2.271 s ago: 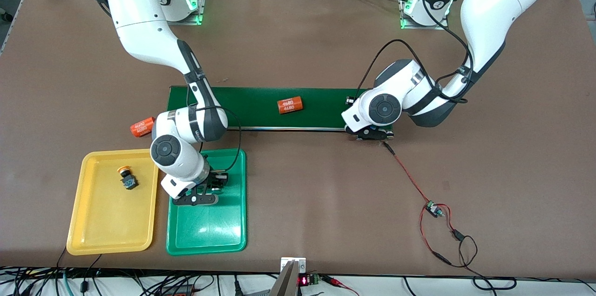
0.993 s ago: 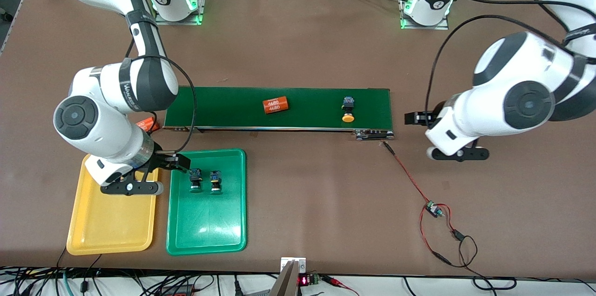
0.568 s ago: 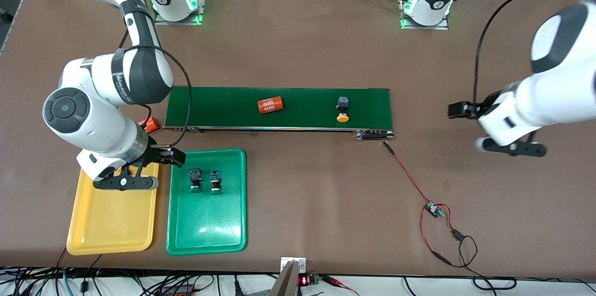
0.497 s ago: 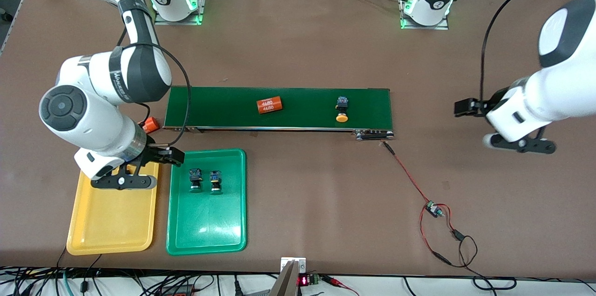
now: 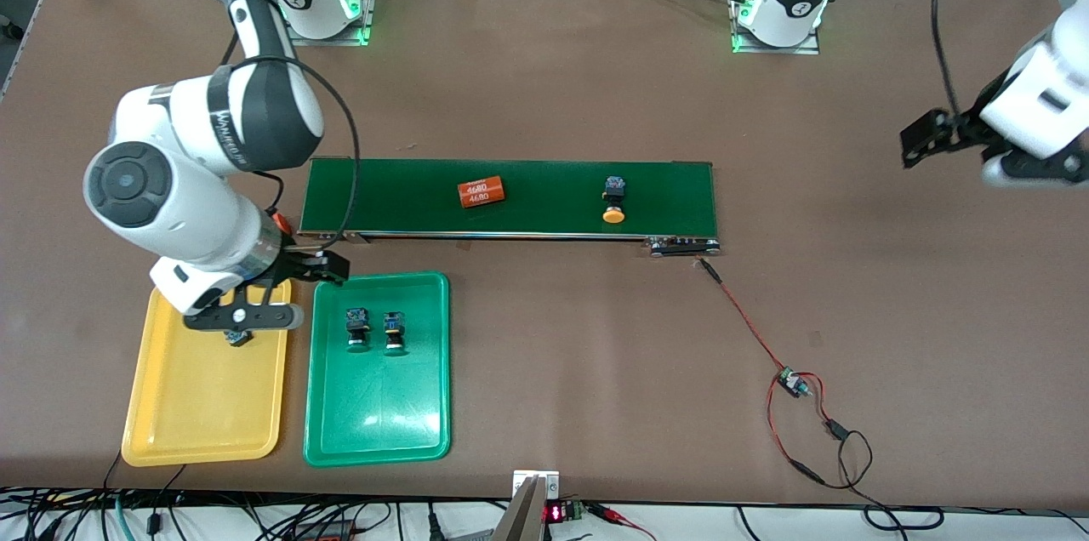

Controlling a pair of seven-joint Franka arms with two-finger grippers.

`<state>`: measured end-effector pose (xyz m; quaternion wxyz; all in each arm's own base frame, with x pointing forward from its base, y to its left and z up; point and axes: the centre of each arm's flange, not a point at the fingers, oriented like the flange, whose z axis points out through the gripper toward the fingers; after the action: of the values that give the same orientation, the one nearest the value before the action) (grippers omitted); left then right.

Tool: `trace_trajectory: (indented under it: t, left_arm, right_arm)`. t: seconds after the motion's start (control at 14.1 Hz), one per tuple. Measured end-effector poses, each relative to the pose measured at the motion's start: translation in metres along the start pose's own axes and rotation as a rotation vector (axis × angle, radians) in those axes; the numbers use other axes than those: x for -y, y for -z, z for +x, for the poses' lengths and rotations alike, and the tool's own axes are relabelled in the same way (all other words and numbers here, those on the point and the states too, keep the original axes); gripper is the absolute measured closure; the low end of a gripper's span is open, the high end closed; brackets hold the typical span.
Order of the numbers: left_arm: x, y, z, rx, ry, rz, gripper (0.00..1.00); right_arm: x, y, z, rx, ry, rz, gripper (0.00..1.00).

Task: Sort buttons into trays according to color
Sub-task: 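Raise the right gripper over the trays while the left gripper withdraws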

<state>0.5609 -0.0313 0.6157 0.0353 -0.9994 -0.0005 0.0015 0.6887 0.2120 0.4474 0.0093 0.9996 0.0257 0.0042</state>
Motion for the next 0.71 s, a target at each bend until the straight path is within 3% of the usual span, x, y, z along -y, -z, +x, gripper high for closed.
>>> trace_trajectory:
  t: [0.43,0.71]
  left_arm:
    - [-0.0018,-0.0053,-0.0047,0.009,0.009,-0.068,0.00]
    - [0.0021,-0.0079,-0.0065,0.031,0.017,-0.076,0.00]
  right_arm:
    - [0.0097,-0.0036,-0.0028,0.006,0.011,-0.003,0.00]
    - [0.0093,-0.0040,-0.0029,0.007,0.010,-0.003,0.00]
